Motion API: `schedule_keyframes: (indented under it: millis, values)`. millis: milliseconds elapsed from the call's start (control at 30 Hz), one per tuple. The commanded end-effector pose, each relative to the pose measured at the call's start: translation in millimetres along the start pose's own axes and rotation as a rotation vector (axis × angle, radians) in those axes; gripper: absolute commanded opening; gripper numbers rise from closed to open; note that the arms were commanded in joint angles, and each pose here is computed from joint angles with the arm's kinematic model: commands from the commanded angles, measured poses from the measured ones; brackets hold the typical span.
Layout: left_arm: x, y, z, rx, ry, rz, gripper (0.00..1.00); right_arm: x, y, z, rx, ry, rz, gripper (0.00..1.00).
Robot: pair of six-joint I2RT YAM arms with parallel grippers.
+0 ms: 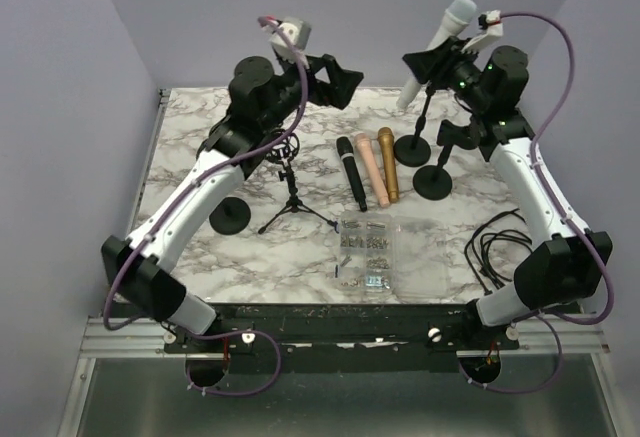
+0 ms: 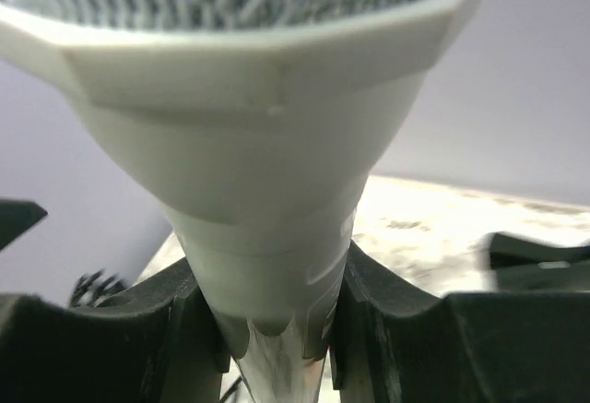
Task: Remove the microphone from the stand
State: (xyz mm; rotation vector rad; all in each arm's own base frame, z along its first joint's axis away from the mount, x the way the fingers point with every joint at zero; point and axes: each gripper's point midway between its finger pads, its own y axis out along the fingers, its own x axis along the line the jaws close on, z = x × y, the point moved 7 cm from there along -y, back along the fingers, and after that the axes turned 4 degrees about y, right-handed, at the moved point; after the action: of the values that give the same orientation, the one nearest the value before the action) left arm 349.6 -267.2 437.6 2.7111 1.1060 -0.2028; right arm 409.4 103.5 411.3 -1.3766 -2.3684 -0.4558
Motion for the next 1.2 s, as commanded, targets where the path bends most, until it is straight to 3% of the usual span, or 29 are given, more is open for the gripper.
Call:
schedule_keyframes:
  millis: [0,133,267,433,633,933,1167]
  values:
    - [10,-61,4,0.058,-0.039,-0.175,0.98,39,5,33,0.080,0.075,-0.105,0.01]
    - [9,-108,-10,0.036,0.034,-0.213,0.98,61,15,73,0.181,0.065,-0.114,0.01]
    - [12,-147,-33,-0.006,0.195,-0.289,0.98,78,25,115,0.284,0.026,-0.082,0.01]
    - [10,-197,-44,-0.180,0.269,-0.368,0.98,77,37,169,0.461,0.003,0.006,0.00]
    - [17,-213,-29,-0.210,0.283,-0.440,0.98,71,51,240,0.684,-0.082,0.129,0.01]
    - [14,-227,-31,-0.276,0.317,-0.476,0.98,51,55,301,0.818,-0.151,0.237,0.01]
    - [15,-232,-30,-0.298,0.334,-0.496,0.98,34,62,335,0.889,-0.171,0.268,0.09]
